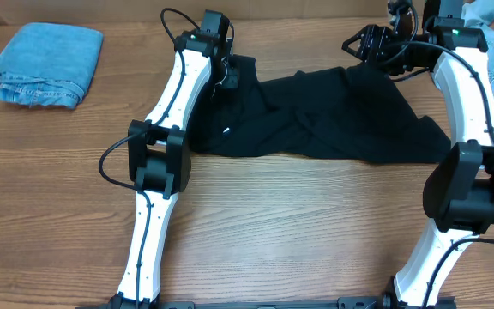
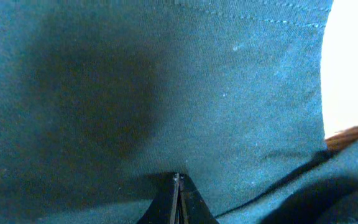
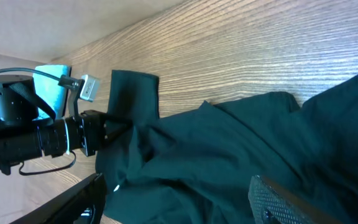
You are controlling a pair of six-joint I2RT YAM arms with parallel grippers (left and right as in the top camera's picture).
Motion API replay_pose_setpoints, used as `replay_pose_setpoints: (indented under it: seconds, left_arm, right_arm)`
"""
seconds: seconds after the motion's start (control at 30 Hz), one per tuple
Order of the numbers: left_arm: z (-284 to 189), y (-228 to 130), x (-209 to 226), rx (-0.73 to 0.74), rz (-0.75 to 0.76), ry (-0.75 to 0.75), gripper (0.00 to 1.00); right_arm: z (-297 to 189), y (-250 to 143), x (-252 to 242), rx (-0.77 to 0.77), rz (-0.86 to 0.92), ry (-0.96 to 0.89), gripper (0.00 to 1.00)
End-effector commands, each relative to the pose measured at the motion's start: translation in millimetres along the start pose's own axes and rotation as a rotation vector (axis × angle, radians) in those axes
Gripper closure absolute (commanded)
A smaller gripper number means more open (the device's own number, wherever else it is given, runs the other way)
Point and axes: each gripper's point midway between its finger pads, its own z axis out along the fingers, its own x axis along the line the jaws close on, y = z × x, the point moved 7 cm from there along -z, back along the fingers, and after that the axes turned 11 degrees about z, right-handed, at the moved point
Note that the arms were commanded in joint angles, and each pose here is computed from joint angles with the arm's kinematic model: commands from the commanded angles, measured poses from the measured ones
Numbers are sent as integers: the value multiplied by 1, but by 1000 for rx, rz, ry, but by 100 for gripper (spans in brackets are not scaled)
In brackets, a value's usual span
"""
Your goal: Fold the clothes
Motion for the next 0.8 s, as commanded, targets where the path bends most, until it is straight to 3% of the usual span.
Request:
replay_pose_setpoints:
  seconds: [0.0,0.23,0.43,0.77]
  left_arm:
    - [23,-11,7,27,-1,73,95]
    - [47,-9,55,-28,-103,86,95]
    - [63,-22,94,9,-162,114,94]
    - [53,-27,138,14,-185,195,92]
  right_arm:
    - [-3,1,8,-8,-24,19,23]
    - [-3,1,7,-5,-21,18,23]
    - [-3,1,7,-5,-21,18,23]
    - [-3,1,7,-6,-23,18,22]
